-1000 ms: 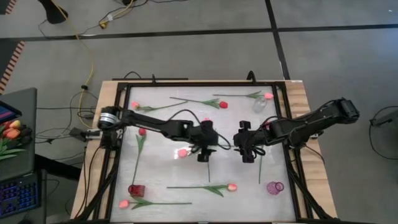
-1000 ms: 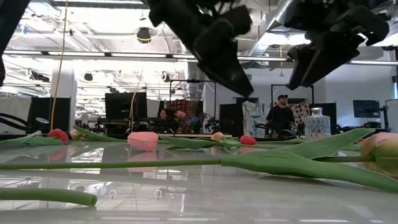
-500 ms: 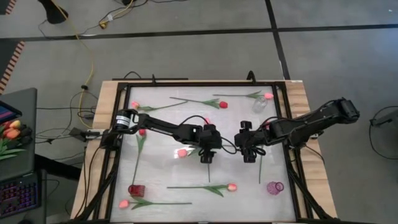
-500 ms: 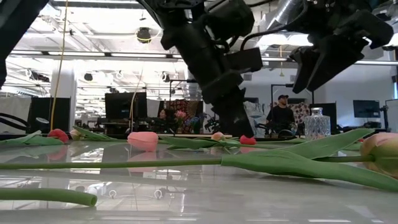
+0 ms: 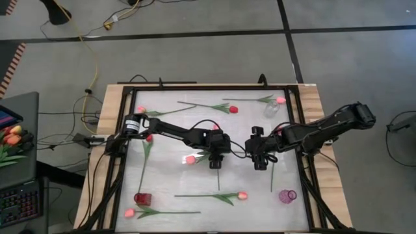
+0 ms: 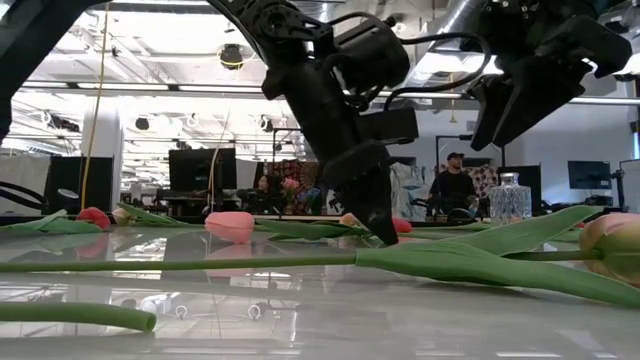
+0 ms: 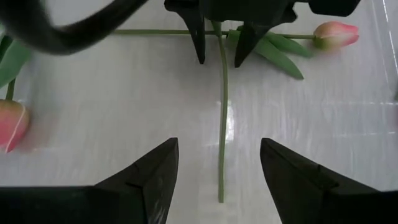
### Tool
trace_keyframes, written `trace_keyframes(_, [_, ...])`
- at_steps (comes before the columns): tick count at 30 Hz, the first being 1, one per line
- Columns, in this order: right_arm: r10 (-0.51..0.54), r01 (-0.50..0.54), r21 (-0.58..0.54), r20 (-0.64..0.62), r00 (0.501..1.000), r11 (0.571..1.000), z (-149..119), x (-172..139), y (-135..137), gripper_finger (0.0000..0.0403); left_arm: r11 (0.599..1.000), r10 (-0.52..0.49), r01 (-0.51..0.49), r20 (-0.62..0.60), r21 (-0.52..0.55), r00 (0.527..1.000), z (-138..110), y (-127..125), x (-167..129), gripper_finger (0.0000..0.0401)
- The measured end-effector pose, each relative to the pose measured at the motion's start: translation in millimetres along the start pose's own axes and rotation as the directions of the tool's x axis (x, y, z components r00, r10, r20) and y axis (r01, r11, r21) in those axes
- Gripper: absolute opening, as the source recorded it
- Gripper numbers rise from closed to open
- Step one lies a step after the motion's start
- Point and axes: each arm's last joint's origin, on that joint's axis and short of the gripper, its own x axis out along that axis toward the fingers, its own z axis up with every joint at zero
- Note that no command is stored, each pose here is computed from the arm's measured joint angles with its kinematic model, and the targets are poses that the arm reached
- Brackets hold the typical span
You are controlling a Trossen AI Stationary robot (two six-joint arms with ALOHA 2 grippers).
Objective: Sort flowers into vase by color
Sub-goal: Put the pink flower in the transparent vase
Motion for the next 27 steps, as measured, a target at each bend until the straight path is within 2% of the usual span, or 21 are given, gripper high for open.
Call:
trace_keyframes(9, [-0.002,0.002,0.000,0.001,1.000,1.000,0.0,0.0,-0.1,0.0254,1.000,0.013,-0.013,-0.019,-0.003,1.000,-0.7,0.5,-5.5,0.0012])
trace_keyframes(15, [-0.005,0.005,0.004,-0.002,1.000,1.000,0.0,0.3,-1.3,0.0254,0.998,0.050,-0.050,-0.016,0.029,0.999,3.5,1.0,-24.0,0.0010])
trace_keyframes(27, [-0.033,0.034,0.043,-0.015,0.999,0.998,0.3,2.3,-12.4,0.0254,0.972,0.188,-0.180,-0.042,0.149,0.981,9.2,-13.4,-114.9,0.0001])
